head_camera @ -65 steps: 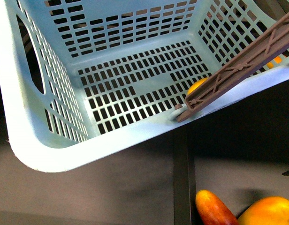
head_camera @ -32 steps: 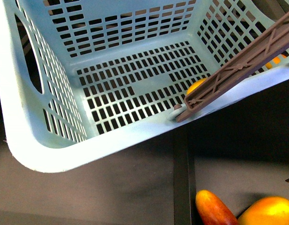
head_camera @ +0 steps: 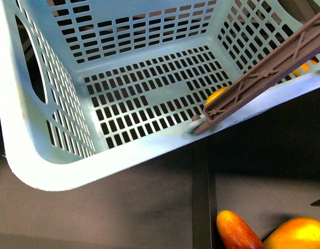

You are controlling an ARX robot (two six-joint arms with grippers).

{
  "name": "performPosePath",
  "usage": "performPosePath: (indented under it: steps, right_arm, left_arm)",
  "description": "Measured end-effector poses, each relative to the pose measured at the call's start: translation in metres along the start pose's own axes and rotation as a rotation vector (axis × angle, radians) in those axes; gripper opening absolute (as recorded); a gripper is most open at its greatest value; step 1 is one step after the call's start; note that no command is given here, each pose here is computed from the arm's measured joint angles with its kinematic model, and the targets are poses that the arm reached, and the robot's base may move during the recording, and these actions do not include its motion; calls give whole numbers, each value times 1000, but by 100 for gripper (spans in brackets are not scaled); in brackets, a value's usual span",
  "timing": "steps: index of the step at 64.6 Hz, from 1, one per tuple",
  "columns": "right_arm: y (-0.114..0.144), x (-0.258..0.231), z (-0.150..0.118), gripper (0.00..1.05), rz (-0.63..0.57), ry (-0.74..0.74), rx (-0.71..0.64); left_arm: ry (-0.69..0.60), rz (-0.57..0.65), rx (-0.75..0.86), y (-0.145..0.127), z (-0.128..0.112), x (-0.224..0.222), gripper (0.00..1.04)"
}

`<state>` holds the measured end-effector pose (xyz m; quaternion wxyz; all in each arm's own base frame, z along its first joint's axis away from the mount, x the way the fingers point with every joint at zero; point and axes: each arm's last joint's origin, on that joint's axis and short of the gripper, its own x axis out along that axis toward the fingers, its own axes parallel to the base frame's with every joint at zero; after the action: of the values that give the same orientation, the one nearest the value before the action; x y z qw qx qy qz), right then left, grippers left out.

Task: Pick lemon and mango into basket

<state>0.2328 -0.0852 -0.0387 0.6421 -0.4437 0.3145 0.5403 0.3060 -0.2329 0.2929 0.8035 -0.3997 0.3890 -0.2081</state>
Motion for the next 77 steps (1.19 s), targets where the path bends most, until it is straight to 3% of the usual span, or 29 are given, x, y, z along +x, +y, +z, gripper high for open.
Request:
performPosePath:
  steps: [39,57,66,77]
  right_arm:
    - [-9,26,15,96,42,10,-93]
    - [-8,31,19,58,71,18,-63]
    - [-10,27,17,50,72,24,-46]
    - [-15,13,6,49,32,49,-3]
  left_arm:
    - [0,0,0,0,0,0,5]
    - [0,0,0,0,0,0,5]
    - [0,0,0,0,0,0,5]
    - [0,0,0,0,0,0,5]
